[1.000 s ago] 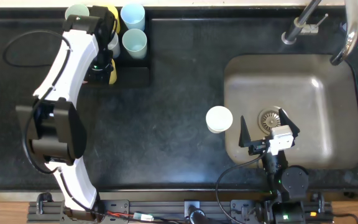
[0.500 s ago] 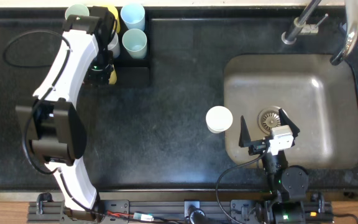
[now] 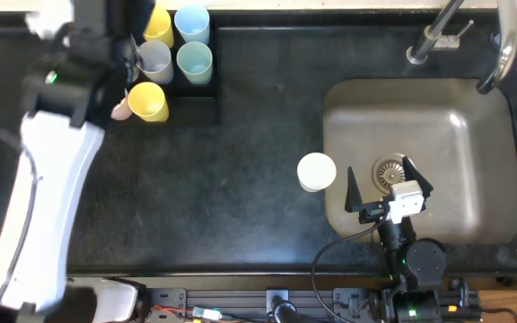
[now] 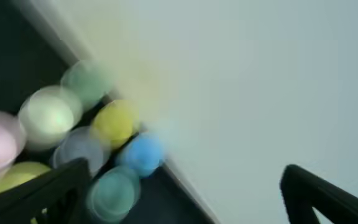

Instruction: Store Cups

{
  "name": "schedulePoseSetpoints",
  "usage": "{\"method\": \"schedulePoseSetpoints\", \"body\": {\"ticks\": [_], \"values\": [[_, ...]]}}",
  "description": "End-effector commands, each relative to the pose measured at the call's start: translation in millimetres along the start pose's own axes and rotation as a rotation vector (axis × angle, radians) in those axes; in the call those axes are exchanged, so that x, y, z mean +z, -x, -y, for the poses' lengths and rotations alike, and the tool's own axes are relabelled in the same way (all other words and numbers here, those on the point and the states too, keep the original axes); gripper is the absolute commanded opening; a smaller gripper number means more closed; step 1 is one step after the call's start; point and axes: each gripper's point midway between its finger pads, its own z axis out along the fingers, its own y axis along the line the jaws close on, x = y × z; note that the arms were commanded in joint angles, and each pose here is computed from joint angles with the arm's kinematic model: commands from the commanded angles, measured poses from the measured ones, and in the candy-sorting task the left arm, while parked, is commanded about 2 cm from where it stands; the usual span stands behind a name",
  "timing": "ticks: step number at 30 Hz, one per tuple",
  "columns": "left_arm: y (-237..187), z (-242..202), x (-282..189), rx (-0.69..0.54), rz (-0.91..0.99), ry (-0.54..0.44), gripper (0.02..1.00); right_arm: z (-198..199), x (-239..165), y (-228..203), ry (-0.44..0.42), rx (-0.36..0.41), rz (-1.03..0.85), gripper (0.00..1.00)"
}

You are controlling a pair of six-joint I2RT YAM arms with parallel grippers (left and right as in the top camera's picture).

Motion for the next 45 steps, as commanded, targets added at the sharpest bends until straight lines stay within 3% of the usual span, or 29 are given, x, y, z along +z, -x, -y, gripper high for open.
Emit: {"method": "schedulePoseSetpoints", "body": {"ticks": [1, 3, 5, 16, 20, 24, 37, 45], "values": [[4.2, 75.2, -25.0, 0.727, 0.136, -0.360, 1.000, -1.3, 0.3, -3.1, 0.006, 0.006, 0.001, 0.998], [6.1, 87.2, -35.3, 0.731, 0.192, -0.461, 1.000, -1.3, 0.3, -3.1, 0.006, 0.006, 0.001, 0.998], [10.1, 84.0, -40.2, 0.711, 0.236, -0.492, 1.000, -1.3, 0.3, -3.1, 0.006, 0.006, 0.001, 0.998], [1.4, 41.5, -22.0, 0.749, 0.165, -0.420, 1.000, -1.3, 0.3, -3.1, 0.006, 0.006, 0.001, 0.998], [-1.2, 40.5, -30.0, 0.932, 0.198, -0.435, 1.000, -1.3, 0.3, -3.1, 0.006, 0.006, 0.001, 0.998], [2.6, 34.6, -46.9, 1.031, 0.247, -0.443, 1.000, -1.3, 0.3, -3.1, 0.006, 0.006, 0.001, 0.996], [-16.6, -40.0, -74.2, 0.953, 0.311, -0.457, 1.000, -1.3, 0.3, -3.1, 0.006, 0.006, 0.001, 0.998], [-18.2, -108.6, -123.6, 0.915, 0.425, -0.445, 1.000, -1.3, 0.3, -3.1, 0.006, 0.006, 0.001, 0.998]]}}
